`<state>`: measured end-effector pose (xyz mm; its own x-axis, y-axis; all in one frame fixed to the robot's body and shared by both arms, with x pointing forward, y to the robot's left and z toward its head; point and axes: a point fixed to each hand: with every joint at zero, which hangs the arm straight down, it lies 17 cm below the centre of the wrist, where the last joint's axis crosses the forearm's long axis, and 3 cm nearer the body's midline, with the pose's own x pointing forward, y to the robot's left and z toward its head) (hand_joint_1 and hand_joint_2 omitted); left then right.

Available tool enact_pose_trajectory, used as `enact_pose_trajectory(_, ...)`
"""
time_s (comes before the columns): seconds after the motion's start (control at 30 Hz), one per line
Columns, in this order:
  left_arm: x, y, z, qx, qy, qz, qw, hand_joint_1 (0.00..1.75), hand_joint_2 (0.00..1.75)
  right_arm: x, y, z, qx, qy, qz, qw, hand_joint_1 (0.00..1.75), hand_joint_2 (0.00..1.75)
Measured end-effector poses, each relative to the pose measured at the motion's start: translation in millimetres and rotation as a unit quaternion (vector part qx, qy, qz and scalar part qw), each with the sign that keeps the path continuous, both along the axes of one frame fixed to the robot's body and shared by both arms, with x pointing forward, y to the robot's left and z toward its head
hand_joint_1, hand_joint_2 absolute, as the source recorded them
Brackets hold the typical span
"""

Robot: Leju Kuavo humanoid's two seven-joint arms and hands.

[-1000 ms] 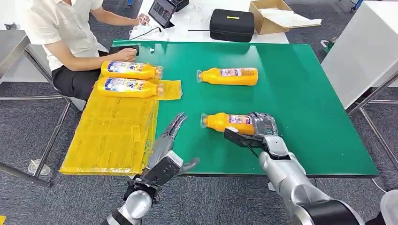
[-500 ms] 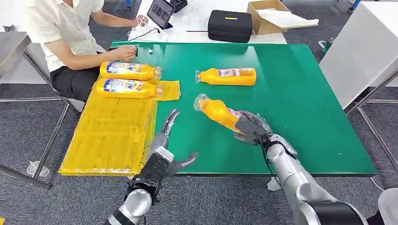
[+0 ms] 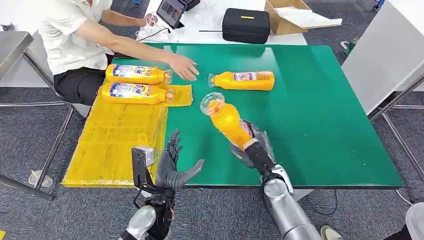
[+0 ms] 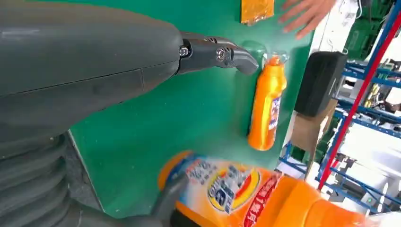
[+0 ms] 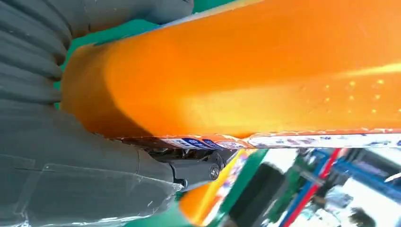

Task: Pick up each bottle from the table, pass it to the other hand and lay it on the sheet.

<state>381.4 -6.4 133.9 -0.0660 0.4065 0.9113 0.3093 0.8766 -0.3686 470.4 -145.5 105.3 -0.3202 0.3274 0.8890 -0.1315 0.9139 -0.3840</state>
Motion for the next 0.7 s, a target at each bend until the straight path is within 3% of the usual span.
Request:
enact_pose_trajectory(0.33, 1.8, -0.3, 17.3, 0.012, -0.044, 0.008, 0.999, 0.0, 1.75, -34.3, 87.0, 4.4, 0.031, 0.01, 0.12, 0.992, 1.75, 1.75)
enact_pose_trajectory(0.7, 5.7, 4.3, 28.2, -0.008, -0.055, 0.016, 0.998, 0.0, 1.75, -62.2, 120.5, 10.8, 0.066, 0.019, 0.183, 0.981, 1.75, 1.75)
